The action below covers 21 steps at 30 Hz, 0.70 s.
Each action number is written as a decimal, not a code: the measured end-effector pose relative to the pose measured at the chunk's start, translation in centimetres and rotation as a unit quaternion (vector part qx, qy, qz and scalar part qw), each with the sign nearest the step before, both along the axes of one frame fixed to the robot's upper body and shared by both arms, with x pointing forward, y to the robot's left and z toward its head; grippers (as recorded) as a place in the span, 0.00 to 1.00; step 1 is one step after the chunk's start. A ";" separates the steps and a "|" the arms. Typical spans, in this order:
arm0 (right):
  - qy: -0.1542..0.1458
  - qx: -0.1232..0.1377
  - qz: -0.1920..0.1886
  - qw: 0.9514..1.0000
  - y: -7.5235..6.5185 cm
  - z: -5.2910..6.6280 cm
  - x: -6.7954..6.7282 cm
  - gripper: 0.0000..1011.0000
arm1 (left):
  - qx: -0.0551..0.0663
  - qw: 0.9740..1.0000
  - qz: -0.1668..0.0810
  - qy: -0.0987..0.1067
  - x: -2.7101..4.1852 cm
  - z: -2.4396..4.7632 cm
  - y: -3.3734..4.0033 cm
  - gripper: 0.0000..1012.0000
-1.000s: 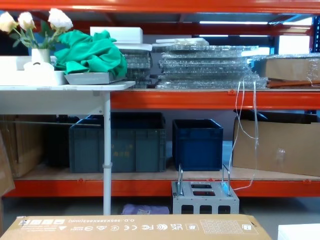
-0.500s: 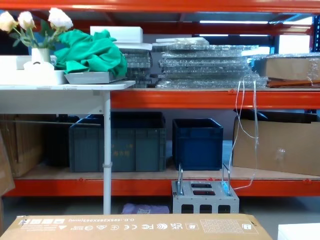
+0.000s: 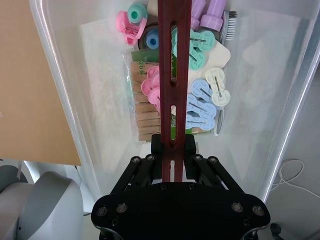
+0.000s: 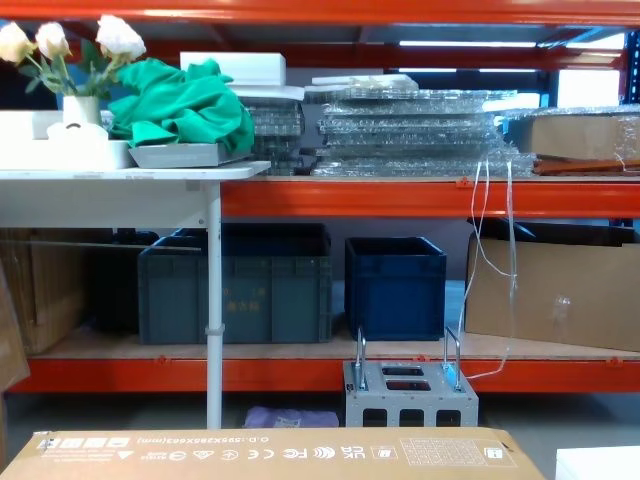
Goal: Use one hand to grasp the basket and place it at the designated location.
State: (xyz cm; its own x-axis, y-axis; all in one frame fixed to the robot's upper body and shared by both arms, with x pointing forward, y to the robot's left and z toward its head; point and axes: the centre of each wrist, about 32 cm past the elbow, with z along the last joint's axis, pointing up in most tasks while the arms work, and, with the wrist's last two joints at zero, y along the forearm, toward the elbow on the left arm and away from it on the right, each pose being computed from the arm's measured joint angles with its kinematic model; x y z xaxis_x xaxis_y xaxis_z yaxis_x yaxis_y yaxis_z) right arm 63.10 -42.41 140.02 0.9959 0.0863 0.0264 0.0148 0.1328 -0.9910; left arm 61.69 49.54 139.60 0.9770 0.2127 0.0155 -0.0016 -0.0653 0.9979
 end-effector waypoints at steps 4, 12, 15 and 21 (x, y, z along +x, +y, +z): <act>0.000 0.001 -0.001 1.000 -0.1 0.0 0.0 0.23 | 0.000 1.000 0.000 0.000 0.00 0.00 0.00 0.00; 0.001 0.004 -0.001 1.000 -0.2 -0.1 0.0 0.23 | 0.000 1.000 0.000 0.000 0.00 0.00 0.00 0.00; 0.003 0.006 0.002 1.000 -0.3 0.1 0.1 0.23 | 0.000 1.000 0.000 0.000 0.00 0.00 0.00 0.00; 0.002 0.012 0.012 1.000 -0.3 1.3 0.2 0.23 | 0.000 1.000 0.000 0.000 0.00 0.01 0.00 0.00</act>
